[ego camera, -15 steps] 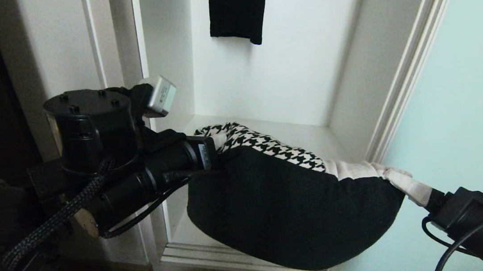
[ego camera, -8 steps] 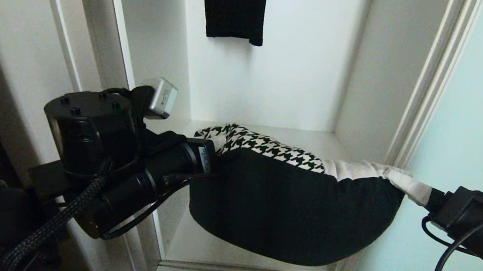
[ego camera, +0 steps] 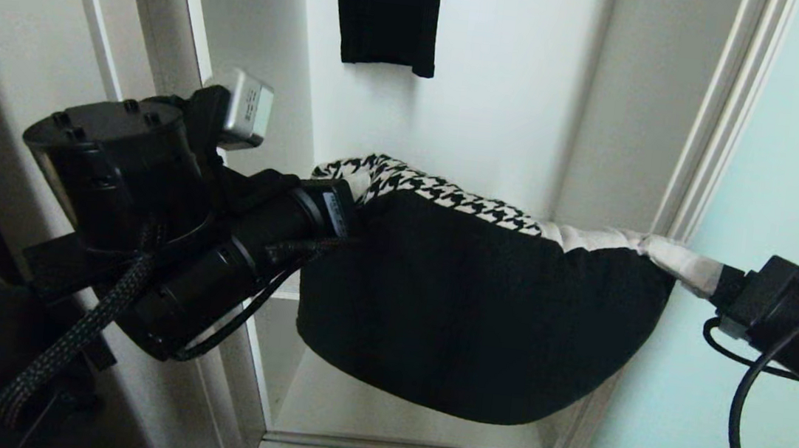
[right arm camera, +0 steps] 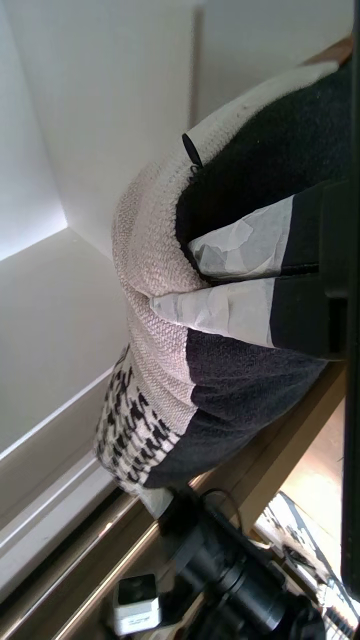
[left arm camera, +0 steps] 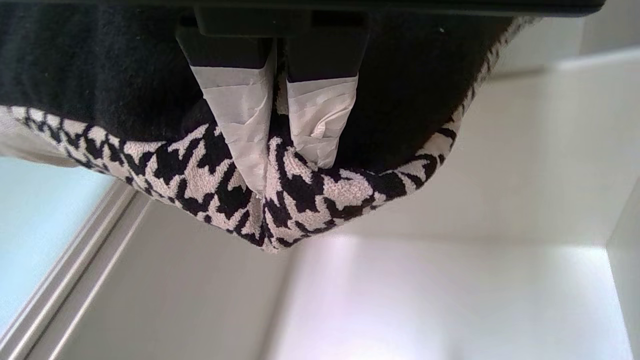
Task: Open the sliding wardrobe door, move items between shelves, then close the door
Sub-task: Place the pillow on the higher shelf
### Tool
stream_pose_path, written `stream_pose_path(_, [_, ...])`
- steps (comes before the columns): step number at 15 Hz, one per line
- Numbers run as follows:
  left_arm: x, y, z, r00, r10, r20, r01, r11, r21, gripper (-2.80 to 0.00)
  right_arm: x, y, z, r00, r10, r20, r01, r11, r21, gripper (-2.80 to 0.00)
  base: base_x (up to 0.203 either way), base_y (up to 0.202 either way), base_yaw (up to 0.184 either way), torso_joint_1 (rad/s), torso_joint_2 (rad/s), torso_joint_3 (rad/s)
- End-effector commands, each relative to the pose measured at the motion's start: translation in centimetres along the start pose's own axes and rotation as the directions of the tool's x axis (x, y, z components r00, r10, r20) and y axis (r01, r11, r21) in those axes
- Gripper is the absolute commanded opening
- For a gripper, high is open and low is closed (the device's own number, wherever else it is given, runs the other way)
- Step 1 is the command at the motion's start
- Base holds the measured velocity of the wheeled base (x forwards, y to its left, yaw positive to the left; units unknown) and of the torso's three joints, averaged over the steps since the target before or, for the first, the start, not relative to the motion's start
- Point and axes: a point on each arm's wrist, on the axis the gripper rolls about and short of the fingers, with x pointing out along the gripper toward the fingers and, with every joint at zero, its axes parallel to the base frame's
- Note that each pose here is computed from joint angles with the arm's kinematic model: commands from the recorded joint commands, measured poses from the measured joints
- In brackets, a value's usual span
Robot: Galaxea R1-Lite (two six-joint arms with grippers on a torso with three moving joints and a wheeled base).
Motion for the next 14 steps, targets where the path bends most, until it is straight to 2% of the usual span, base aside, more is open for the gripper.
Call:
stream_pose_path(1, [1.2, 0.5, 1.6, 0.998, 0.019, 0.065, -0.019, 1.0, -0.009, -2.8, 0.4, 1.7, 2.9, 1.0, 0.009, 0.024, -0.008, 1.0, -0.011, -2.8, 0.0, 0.0, 0.0, 0.0, 0.0, 0.0])
stream_pose_path(4, [2.6, 0.7, 4.2, 0.987, 0.027, 0.157, -0.024, 1.0, -0.019, -2.8, 1.7, 3.5, 6.9, 0.998, 0.013, 0.054, -0.011, 1.0, -0.028, -2.8, 0.0, 0.0, 0.0, 0.0, 0.0, 0.0])
stream_pose_path(7, [4.7, 2.3, 5.0, 0.981, 0.048, 0.189, -0.047, 0.999, -0.01, -2.8, 4.2, 5.0, 11.0, 0.996, 0.029, 0.083, -0.025, 0.998, -0.05, -2.8, 0.0, 0.0, 0.0, 0.0, 0.0, 0.0])
stream_pose_path(10, [8.5, 5.2, 3.0, 0.981, 0.097, 0.168, -0.1, 0.995, 0.008, -2.8, 9.5, 2.3, 12.1, 0.999, -0.003, 0.05, 0.004, 1.0, -0.031, -2.8, 0.0, 0.0, 0.0, 0.0, 0.0, 0.0])
stream_pose_path(14, [14.3, 9.4, 0.9, 0.967, 0.147, 0.21, -0.154, 0.988, 0.019, -2.8, 16.8, -4.3, 11.5, 0.998, -0.047, 0.031, 0.047, 0.999, -0.014, -2.8, 0.0, 0.0, 0.0, 0.0, 0.0, 0.0])
